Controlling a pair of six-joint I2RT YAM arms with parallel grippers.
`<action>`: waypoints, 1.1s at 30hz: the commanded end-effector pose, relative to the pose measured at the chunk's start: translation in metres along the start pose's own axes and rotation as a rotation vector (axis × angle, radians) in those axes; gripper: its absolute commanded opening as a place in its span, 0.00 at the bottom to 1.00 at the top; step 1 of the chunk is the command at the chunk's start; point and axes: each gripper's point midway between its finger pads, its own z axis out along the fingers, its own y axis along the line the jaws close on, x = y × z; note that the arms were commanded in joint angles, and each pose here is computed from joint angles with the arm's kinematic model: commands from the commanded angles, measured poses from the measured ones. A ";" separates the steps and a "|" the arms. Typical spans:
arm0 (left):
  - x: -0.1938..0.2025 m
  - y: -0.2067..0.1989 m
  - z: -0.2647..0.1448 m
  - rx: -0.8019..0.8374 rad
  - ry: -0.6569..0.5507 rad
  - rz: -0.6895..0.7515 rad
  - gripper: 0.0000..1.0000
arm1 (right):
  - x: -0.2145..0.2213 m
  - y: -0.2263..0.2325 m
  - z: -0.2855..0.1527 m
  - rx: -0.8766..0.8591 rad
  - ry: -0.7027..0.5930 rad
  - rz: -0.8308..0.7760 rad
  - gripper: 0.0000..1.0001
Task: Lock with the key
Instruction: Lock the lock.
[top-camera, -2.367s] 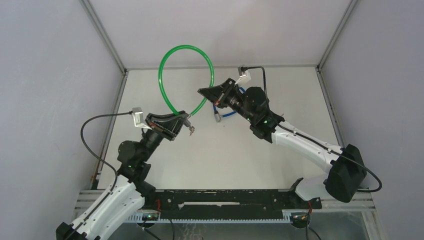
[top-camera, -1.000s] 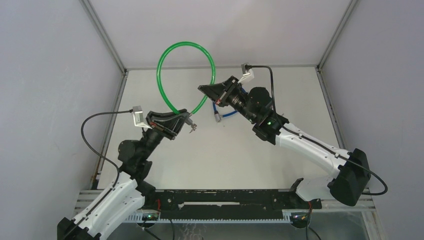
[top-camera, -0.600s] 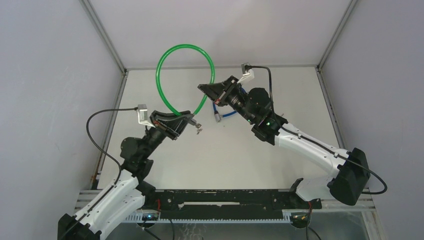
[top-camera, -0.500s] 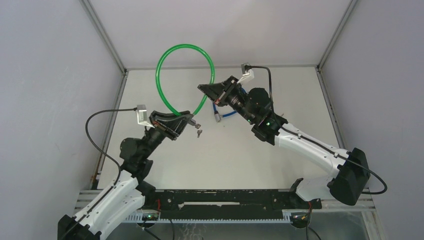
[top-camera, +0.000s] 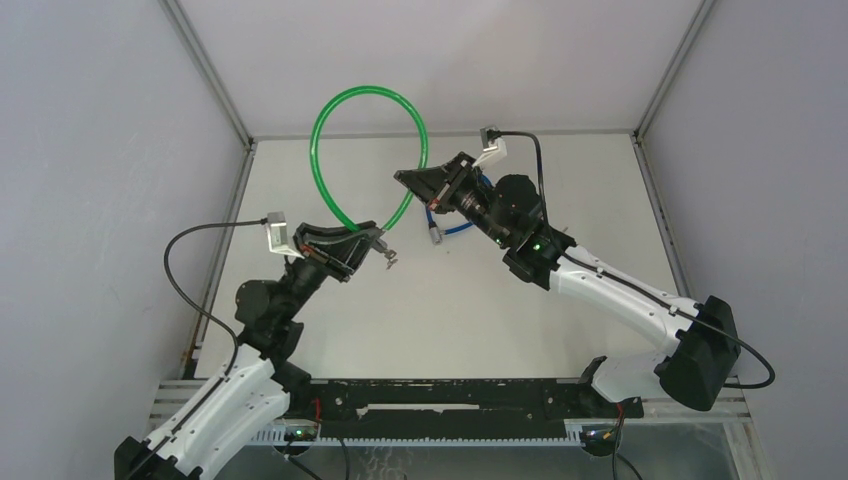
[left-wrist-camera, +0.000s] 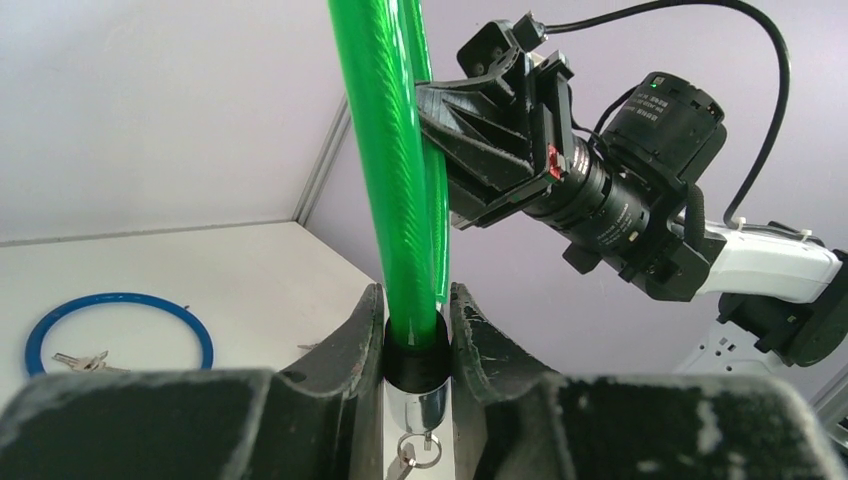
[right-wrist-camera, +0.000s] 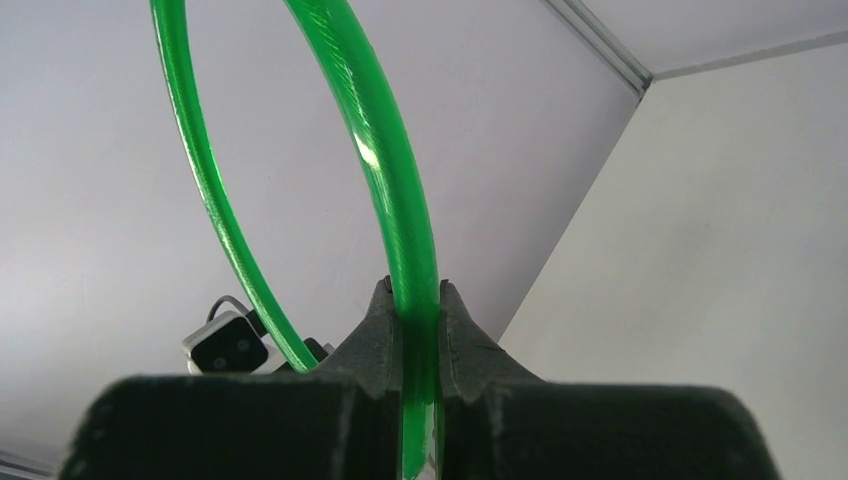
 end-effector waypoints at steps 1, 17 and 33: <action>-0.042 -0.036 0.007 0.110 -0.122 0.036 0.00 | 0.103 0.017 -0.026 -0.065 0.385 0.045 0.00; -0.037 -0.031 0.009 0.096 -0.107 0.024 0.00 | 0.114 0.030 -0.033 -0.118 0.411 0.001 0.00; -0.042 -0.039 0.007 0.137 -0.137 0.055 0.00 | 0.122 0.039 -0.038 -0.160 0.437 -0.030 0.00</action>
